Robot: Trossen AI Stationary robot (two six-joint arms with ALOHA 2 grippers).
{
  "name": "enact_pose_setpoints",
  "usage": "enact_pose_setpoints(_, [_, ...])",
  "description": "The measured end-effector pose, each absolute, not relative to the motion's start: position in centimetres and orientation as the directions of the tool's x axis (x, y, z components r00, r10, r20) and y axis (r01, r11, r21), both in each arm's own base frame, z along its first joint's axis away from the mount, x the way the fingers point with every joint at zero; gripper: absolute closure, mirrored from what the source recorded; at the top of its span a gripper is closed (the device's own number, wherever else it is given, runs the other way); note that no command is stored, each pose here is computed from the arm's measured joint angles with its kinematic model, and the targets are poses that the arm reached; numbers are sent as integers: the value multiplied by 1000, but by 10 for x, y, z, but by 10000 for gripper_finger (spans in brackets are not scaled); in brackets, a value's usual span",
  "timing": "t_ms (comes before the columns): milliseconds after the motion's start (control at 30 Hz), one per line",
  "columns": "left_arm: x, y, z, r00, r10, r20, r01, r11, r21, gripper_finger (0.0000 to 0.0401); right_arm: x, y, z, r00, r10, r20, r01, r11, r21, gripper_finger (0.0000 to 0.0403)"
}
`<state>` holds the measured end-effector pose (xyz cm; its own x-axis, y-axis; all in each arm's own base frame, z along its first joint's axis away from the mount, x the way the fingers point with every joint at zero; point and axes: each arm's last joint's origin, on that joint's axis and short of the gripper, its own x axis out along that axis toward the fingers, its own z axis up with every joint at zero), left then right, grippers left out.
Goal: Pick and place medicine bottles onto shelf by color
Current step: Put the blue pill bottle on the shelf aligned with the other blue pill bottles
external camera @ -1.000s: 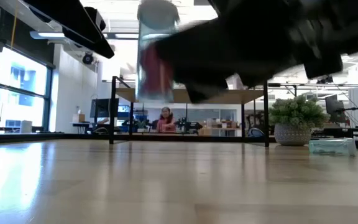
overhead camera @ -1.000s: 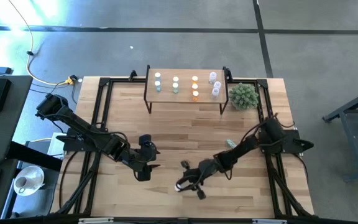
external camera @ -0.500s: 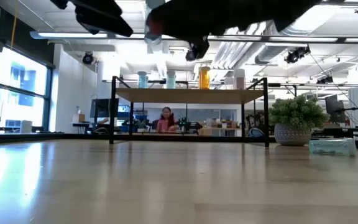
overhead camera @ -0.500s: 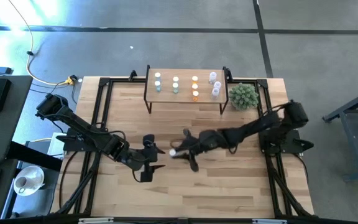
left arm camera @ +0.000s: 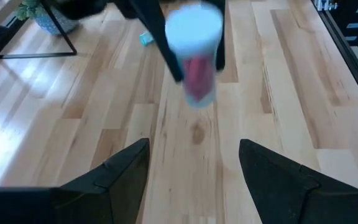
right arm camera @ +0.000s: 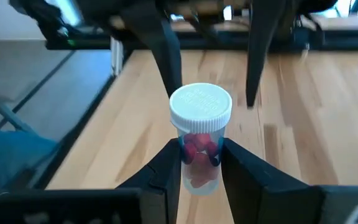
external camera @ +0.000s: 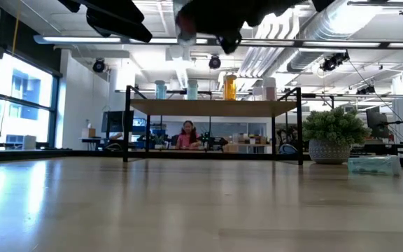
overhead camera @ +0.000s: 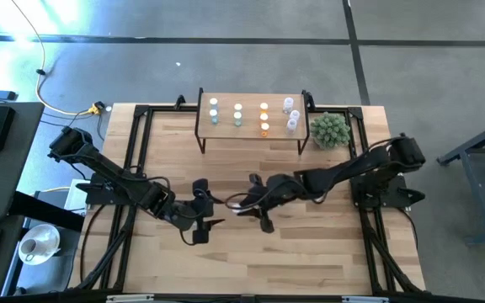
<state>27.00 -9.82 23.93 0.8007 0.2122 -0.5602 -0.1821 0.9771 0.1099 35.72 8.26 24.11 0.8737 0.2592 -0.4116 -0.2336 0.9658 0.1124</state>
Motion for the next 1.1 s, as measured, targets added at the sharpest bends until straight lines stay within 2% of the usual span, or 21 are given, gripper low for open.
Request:
enact_pose_setpoints(200, [270, -98, 239, 801, 213, -559, -183, 977, 110, 162, 364, 82, 215, 831, 248, -498, -210, 969, 131, 316])
enact_pose_setpoints(400, [271, -98, 240, 805, 216, -553, -189, 976, 106, 162, 377, 70, 200, 825, 303, -477, -258, 953, 157, 316])
enact_pose_setpoints(733, [272, -96, 242, 812, 251, -527, -256, 965, 66, 162, 382, 71, 206, 859, 334, -387, -305, 943, 137, 316])
enact_pose_setpoints(1100, [289, -89, 233, 826, 261, -500, -268, 962, 58, 162, 382, 74, 207, 866, 329, -377, -300, 944, 136, 316])
